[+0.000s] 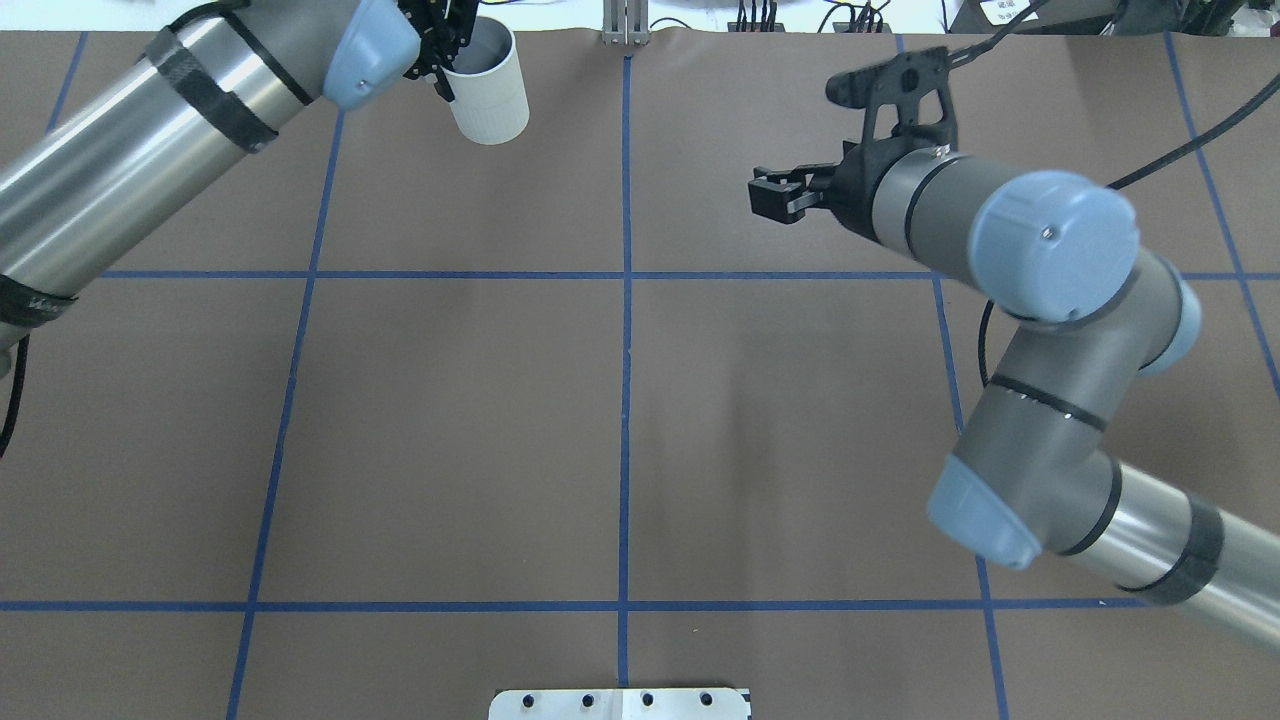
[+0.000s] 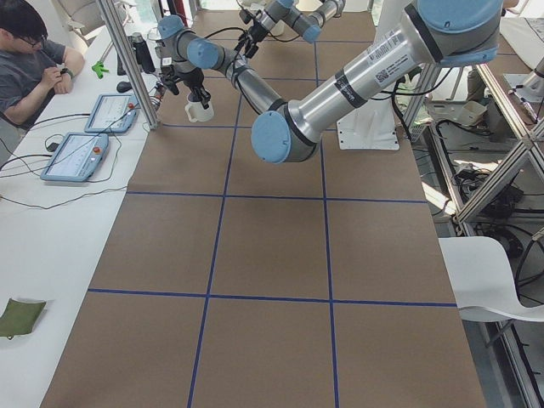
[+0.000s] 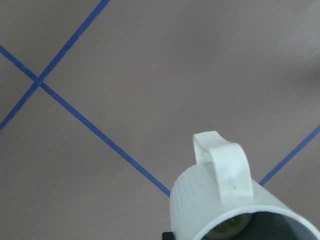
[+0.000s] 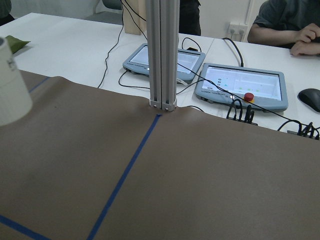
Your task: Left arm hands cup to right arm to dump lemon
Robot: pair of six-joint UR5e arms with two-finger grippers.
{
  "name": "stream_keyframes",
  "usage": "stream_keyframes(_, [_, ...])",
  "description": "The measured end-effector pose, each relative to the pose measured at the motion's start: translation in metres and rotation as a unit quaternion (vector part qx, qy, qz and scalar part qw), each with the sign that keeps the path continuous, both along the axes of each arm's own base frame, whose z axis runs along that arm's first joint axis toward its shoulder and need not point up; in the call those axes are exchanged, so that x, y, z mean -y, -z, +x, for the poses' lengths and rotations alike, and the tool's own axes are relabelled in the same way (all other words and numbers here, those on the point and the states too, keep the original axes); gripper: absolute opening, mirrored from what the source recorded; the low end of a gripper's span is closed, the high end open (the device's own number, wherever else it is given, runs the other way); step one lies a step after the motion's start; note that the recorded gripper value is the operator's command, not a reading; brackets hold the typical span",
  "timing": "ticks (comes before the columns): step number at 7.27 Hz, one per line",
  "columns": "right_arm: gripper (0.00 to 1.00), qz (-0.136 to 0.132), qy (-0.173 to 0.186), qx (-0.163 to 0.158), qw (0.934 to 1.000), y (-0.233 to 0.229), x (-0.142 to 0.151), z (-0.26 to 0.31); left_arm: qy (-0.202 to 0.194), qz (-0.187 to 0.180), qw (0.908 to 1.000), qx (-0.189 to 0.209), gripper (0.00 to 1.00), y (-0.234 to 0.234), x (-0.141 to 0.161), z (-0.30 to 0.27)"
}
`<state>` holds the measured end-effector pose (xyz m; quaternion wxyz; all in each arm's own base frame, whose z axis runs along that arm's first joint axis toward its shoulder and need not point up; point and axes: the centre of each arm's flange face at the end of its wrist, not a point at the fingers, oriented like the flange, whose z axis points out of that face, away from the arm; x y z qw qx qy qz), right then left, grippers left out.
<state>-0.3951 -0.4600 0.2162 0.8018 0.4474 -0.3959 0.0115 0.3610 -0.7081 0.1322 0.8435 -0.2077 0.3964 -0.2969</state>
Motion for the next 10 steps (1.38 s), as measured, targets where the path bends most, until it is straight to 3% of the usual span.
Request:
stream_keyframes(2, [0.99, 0.028, -0.047, -0.004, 0.9985, 0.016, -0.043, -0.062, -0.011, 0.013, 0.9998, -0.006, 0.00, 0.024, 0.012, 0.016])
stream_keyframes(4, [0.99, 0.034, -0.088, -0.009, 0.9955, 0.016, -0.070, -0.108, -0.039, 0.040, 0.9984, -0.013, 0.00, 0.040, 0.014, 0.032])
stream_keyframes(7, [0.99, 0.042, -0.143, -0.010, 0.9887, 0.022, -0.080, -0.149, -0.071, 0.056, 0.9957, -0.019, 0.00, 0.051, -0.002, 0.063])
stream_keyframes(10, [0.99, 0.038, -0.157, -0.004, 0.9869, 0.021, -0.081, -0.157, -0.102, 0.072, 0.9918, -0.026, 0.00, 0.070, -0.027, 0.100])
